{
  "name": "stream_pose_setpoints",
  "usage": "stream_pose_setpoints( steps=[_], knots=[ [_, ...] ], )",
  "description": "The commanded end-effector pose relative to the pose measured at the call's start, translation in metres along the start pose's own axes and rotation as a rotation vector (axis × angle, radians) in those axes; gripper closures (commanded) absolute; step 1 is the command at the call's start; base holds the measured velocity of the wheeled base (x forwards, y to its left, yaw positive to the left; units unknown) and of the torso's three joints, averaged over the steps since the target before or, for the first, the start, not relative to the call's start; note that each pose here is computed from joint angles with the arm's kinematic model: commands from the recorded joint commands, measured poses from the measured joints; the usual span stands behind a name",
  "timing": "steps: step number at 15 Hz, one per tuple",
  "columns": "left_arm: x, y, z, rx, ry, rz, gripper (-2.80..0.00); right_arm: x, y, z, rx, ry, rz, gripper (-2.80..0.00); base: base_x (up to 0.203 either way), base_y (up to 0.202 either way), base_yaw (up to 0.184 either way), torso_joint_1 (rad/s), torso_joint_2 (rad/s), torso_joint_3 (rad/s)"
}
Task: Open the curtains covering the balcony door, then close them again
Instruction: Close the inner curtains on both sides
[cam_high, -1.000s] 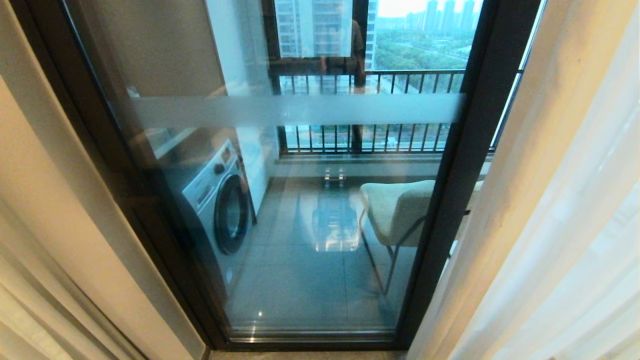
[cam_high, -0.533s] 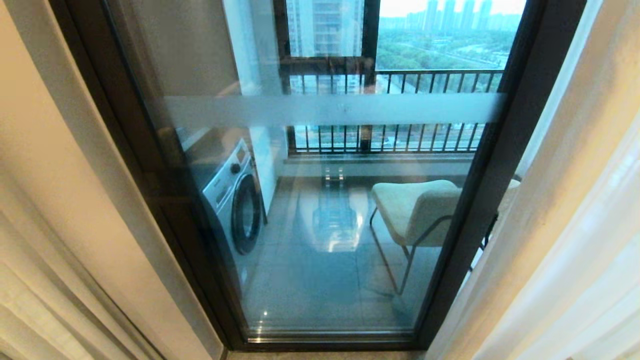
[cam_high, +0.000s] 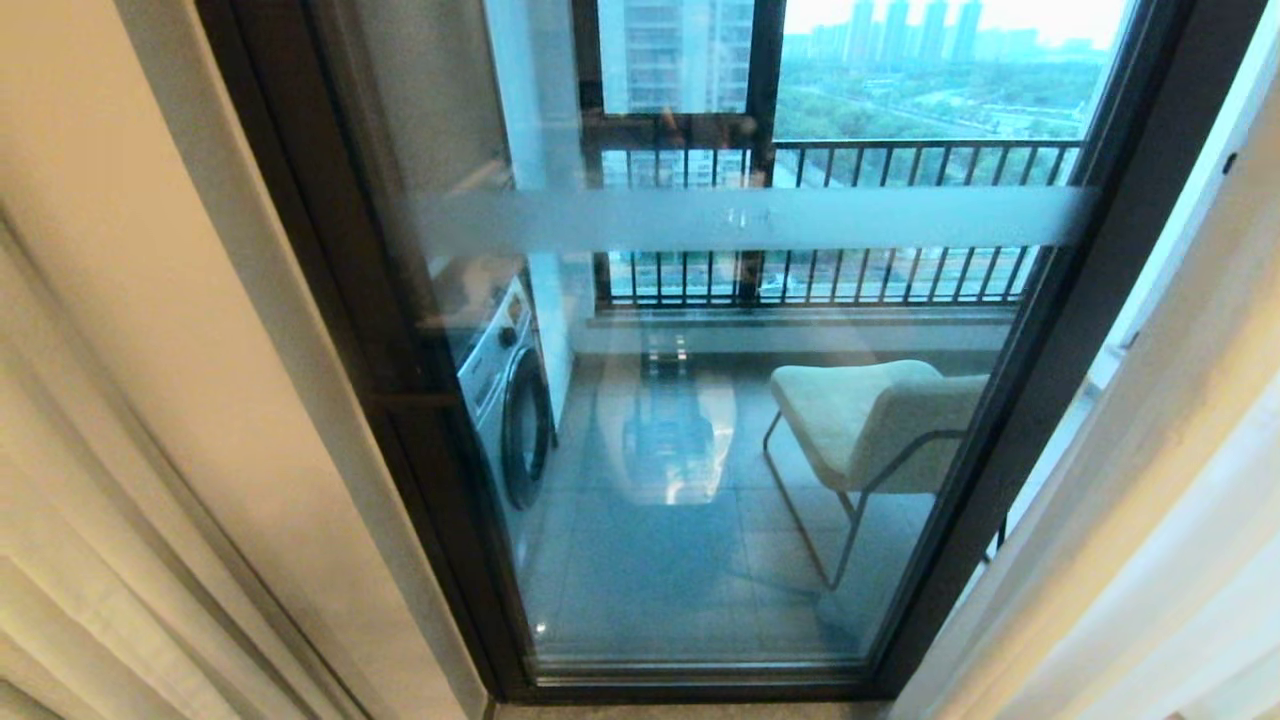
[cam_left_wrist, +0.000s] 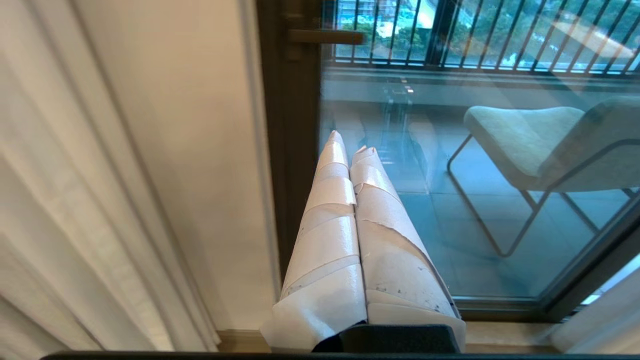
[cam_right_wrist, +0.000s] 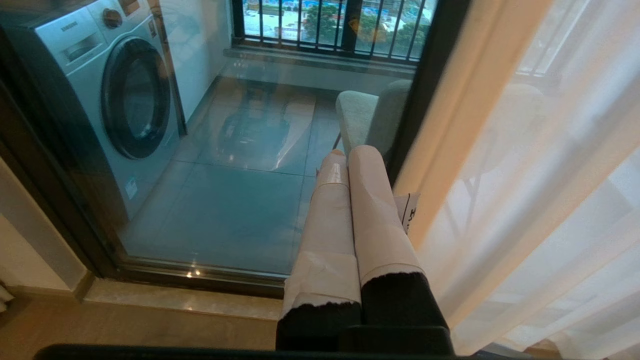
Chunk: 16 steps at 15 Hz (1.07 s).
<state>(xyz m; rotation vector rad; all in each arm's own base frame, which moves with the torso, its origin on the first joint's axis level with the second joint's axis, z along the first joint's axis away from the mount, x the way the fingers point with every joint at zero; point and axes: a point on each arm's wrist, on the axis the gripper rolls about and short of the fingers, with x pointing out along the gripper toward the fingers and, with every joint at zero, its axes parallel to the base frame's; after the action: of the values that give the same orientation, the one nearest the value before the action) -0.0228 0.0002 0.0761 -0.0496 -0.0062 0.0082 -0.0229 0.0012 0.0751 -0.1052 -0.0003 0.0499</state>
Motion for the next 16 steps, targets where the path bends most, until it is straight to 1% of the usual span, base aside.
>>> stream_pose_setpoints(
  steps=[1,9,16],
  knots=[
    [0.0,0.0,0.0,-0.001,0.0,0.001,0.0,0.0001,0.0,-0.0001,-0.002,0.002,0.001,0.0,0.0,0.194,-0.001,0.007,0.01,0.002],
    [0.0,-0.0001,0.0,-0.001,0.0,-0.002,0.0,0.0001,0.0,0.0001,-0.002,0.001,0.001,0.0,0.0,0.181,0.001,0.003,0.0,0.003],
    [0.0,-0.0001,0.0,0.004,0.0,-0.004,0.0,0.0001,0.0,0.0001,-0.002,0.001,0.001,0.0,0.0,0.009,0.0,0.001,0.0,0.0]
  ],
)
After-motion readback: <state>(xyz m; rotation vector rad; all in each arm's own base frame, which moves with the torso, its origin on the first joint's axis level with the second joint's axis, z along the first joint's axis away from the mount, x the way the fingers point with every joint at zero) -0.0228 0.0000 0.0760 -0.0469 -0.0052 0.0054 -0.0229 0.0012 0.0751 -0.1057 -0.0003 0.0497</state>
